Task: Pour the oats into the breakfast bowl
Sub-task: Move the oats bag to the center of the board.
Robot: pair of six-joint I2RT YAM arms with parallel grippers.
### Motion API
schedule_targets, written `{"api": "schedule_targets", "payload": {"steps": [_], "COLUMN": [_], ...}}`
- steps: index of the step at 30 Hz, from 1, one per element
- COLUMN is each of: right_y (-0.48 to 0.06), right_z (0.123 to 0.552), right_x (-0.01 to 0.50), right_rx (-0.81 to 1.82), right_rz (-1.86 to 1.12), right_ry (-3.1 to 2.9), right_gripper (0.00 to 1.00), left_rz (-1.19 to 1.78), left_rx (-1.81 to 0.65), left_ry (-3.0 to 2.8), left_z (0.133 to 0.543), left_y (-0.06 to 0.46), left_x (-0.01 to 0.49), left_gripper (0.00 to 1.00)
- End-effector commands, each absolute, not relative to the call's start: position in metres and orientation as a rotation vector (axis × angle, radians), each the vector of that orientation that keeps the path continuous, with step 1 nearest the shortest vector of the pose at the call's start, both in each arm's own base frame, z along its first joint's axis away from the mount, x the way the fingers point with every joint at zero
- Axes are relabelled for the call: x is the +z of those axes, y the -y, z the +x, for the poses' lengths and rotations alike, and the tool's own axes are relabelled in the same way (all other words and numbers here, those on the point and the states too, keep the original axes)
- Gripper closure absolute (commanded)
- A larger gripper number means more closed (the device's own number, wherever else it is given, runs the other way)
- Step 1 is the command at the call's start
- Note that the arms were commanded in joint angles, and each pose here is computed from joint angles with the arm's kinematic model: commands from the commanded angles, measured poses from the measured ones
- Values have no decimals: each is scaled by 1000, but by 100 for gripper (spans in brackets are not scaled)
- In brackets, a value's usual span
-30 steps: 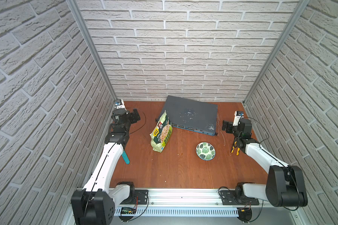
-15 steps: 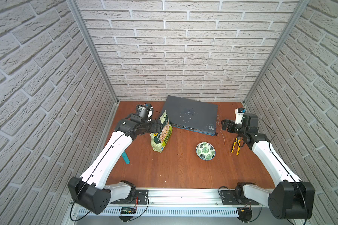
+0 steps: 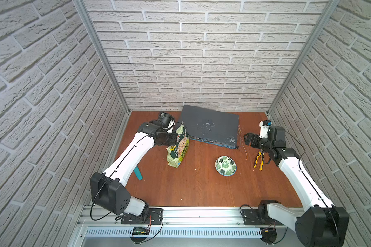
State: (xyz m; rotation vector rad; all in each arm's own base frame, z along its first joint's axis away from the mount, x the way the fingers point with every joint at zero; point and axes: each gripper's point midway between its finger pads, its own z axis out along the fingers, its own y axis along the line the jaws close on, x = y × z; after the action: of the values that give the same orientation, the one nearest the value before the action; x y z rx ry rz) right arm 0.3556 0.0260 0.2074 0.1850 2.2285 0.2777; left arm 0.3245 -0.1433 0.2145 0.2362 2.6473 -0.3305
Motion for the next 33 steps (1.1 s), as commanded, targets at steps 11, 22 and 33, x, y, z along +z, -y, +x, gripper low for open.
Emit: {"api": "schedule_targets", "payload": {"steps": [11,22,33], "right_y": [-54,-124,-262], "right_z": [366,362,342], "right_x": [208,214,242], "right_rx": [447,701,1161], "right_rz": [178,57,-164], "right_ry": [-2254,-2341,-2423], "right_gripper": [1,2,17], "left_rz": [273,278,-54], "left_rx": [-478,-618,-493], "left_ry": [-2539,-2459,-2271], "left_z": [281,280,295], "left_y": [195,219,141], "left_x": [250,253,271], "left_gripper": [100,82,64]}}
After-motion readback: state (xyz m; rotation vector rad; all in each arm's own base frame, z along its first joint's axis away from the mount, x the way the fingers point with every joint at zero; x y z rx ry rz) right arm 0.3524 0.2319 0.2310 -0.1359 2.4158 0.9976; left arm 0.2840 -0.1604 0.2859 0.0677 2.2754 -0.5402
